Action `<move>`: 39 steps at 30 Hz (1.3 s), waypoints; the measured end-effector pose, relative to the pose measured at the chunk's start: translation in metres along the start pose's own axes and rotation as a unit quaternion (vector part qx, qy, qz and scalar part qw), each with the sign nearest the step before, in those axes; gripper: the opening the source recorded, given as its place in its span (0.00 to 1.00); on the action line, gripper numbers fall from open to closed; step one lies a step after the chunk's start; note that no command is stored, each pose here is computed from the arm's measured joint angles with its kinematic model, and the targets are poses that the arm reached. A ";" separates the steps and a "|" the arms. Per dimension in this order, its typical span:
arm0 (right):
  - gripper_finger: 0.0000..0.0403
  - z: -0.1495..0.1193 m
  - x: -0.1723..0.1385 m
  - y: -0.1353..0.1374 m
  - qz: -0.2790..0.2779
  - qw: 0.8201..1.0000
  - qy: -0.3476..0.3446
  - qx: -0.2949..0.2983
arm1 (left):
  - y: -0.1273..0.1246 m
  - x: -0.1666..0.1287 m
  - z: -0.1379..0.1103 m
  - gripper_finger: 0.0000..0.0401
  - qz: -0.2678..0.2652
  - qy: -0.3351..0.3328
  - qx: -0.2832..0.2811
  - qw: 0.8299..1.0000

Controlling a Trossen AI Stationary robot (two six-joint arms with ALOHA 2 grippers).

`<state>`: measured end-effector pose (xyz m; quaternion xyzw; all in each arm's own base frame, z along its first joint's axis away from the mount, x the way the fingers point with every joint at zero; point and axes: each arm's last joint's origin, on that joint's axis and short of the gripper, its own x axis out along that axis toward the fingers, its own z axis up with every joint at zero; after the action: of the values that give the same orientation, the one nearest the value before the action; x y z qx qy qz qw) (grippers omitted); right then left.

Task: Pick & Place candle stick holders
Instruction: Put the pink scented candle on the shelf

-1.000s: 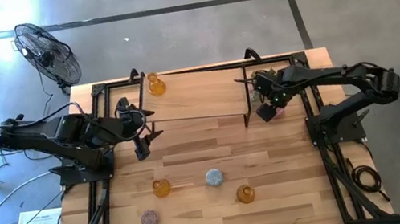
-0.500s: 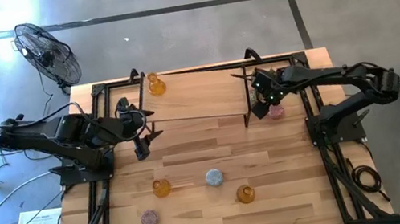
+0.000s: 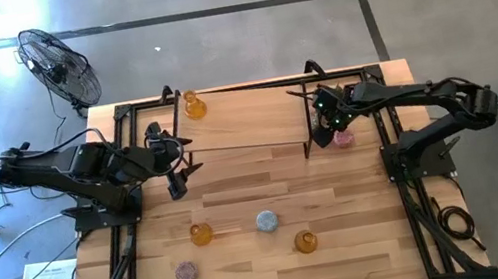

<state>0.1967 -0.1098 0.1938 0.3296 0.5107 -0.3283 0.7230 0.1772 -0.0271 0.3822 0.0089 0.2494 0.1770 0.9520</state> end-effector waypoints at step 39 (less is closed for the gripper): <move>0.67 0.003 -0.003 -0.008 0.050 0.983 0.046 0.172 | -0.001 0.000 -0.001 0.77 -0.022 0.005 -0.002 1.000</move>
<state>0.1908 -0.1165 0.1967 0.4892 0.4620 -0.3591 0.6467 0.1776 -0.0283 0.3814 0.0006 0.2542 0.1563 0.9544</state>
